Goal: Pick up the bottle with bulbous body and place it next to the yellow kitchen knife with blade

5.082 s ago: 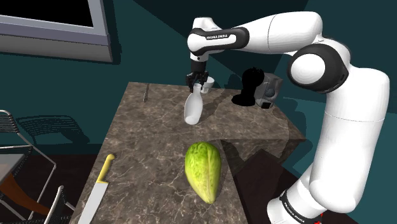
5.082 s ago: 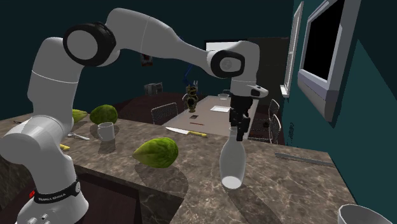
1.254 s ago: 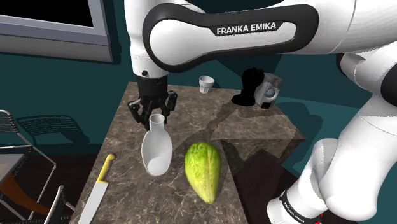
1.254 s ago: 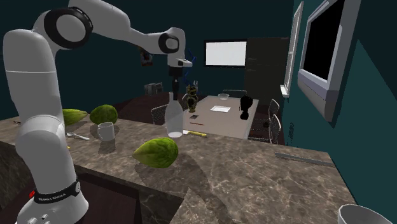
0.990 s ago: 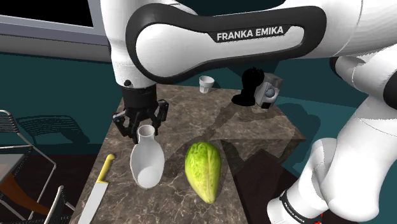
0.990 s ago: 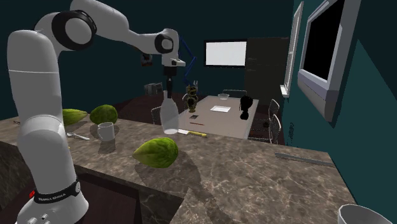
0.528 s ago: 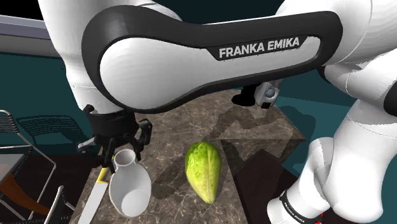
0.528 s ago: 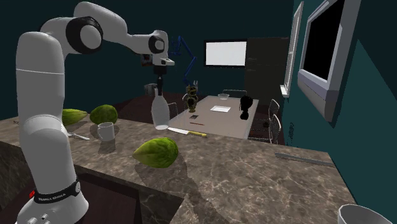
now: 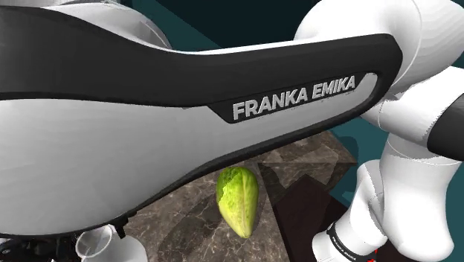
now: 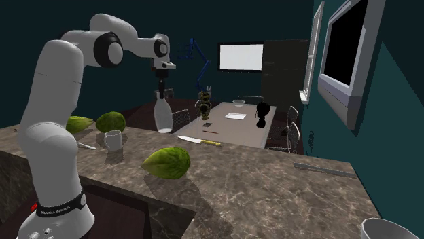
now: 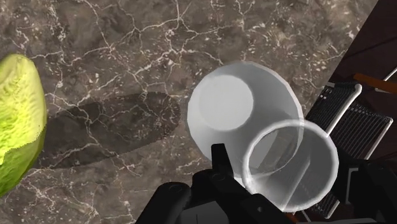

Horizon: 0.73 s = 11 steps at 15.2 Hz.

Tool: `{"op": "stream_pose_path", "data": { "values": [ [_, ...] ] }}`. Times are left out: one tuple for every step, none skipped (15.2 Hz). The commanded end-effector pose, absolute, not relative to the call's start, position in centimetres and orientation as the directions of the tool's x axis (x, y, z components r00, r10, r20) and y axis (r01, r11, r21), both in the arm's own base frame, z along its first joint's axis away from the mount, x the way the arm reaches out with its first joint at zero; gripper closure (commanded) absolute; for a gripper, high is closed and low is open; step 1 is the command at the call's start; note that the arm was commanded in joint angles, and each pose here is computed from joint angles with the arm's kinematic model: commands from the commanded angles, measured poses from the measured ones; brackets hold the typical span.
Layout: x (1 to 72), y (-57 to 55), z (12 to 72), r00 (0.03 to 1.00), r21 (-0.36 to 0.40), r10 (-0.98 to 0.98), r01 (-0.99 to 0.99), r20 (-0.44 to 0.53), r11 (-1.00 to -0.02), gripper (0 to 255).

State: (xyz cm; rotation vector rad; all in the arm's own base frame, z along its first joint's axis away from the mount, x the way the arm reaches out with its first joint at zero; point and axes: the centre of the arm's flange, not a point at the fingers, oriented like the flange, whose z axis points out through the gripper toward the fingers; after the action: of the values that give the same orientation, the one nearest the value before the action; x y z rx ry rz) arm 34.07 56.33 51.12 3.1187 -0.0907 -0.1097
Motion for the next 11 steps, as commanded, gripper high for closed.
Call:
{"op": "stream_pose_path", "data": {
  "values": [
    [33.4,57.6,50.6,0.996,0.022,-0.061,-0.059,-0.069,-0.998,255],
    [33.4,57.6,50.0,0.996,0.022,-0.061,-0.059,-0.069,-0.998,255],
    [33.4,57.6,49.5,0.996,0.022,-0.061,-0.059,-0.069,-0.998,255],
    [33.4,57.6,49.0,0.996,0.022,-0.061,-0.059,-0.069,-0.998,255],
    [33.4,57.6,48.4,0.996,0.022,-0.061,-0.059,-0.069,-0.998,255],
    [33.4,57.6,47.9,0.996,0.022,-0.061,-0.059,-0.069,-0.998,255],
    [33.4,57.6,47.4,0.996,0.022,-0.061,-0.059,-0.069,-0.998,255],
    [33.4,57.6,46.9,0.996,0.022,-0.061,-0.059,-0.069,-0.998,255],
    [33.4,57.6,46.3,0.996,0.022,-0.061,-0.059,-0.069,-0.998,255],
    [33.4,57.6,45.8,0.996,0.022,-0.061,-0.059,-0.069,-0.998,255],
    [33.4,57.6,45.3,0.996,0.022,-0.061,-0.059,-0.069,-0.998,255]
  ]
}}
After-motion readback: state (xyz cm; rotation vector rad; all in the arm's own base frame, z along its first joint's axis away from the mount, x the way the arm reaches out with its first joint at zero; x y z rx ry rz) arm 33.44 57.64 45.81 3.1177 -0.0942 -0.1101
